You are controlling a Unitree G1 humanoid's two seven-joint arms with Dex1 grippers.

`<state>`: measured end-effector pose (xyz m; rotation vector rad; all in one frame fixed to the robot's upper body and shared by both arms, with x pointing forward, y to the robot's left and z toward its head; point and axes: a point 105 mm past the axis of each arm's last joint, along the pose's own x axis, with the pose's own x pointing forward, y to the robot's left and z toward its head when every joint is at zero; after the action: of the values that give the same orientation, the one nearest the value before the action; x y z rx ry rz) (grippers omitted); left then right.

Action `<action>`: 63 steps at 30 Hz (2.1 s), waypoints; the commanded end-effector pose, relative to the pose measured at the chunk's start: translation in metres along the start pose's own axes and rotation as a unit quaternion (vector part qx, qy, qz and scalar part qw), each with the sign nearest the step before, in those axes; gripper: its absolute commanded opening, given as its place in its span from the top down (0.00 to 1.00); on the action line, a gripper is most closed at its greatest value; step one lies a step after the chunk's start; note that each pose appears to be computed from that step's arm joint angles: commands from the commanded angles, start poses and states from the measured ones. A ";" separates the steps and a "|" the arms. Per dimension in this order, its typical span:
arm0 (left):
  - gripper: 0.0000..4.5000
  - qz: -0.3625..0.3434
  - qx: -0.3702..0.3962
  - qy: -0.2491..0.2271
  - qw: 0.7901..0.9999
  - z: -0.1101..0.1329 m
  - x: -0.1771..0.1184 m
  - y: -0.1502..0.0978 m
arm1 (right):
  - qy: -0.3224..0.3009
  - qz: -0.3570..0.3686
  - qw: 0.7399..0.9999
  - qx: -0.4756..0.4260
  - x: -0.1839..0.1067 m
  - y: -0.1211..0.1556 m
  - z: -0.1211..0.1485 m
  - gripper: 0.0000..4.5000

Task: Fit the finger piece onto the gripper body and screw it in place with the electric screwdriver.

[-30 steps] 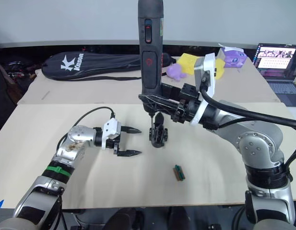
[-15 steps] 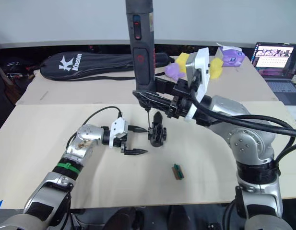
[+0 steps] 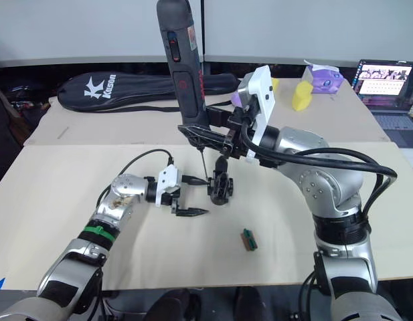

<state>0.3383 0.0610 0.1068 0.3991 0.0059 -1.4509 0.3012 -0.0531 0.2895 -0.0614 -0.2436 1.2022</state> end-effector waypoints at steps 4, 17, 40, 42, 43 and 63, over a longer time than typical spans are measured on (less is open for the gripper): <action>0.00 0.013 0.025 -0.007 1.000 0.010 0.001 0.011 | -0.003 0.016 1.000 -0.022 0.003 0.003 0.013 0.58; 0.00 0.011 0.025 -0.011 1.000 0.012 0.007 0.015 | 0.017 0.015 1.000 -0.017 0.003 -0.001 0.004 0.58; 0.00 0.008 0.031 -0.008 0.999 0.012 0.008 0.015 | 0.025 0.020 0.999 -0.021 0.000 0.001 0.003 0.58; 0.00 0.008 0.032 -0.008 0.999 0.013 0.008 0.015 | 0.025 0.020 0.999 -0.023 0.000 0.001 0.003 0.58; 0.00 0.008 0.032 -0.008 0.999 0.013 0.009 0.015 | 0.025 0.019 0.999 -0.022 0.000 0.001 0.004 0.58; 0.00 0.004 0.037 -0.011 0.999 0.014 0.011 0.014 | 0.016 0.013 0.999 -0.025 -0.002 0.000 0.010 0.58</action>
<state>0.3479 0.0513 0.1091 0.4144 -0.0074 -1.4465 0.3085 -0.0533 0.2671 -0.1021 -0.1048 1.2130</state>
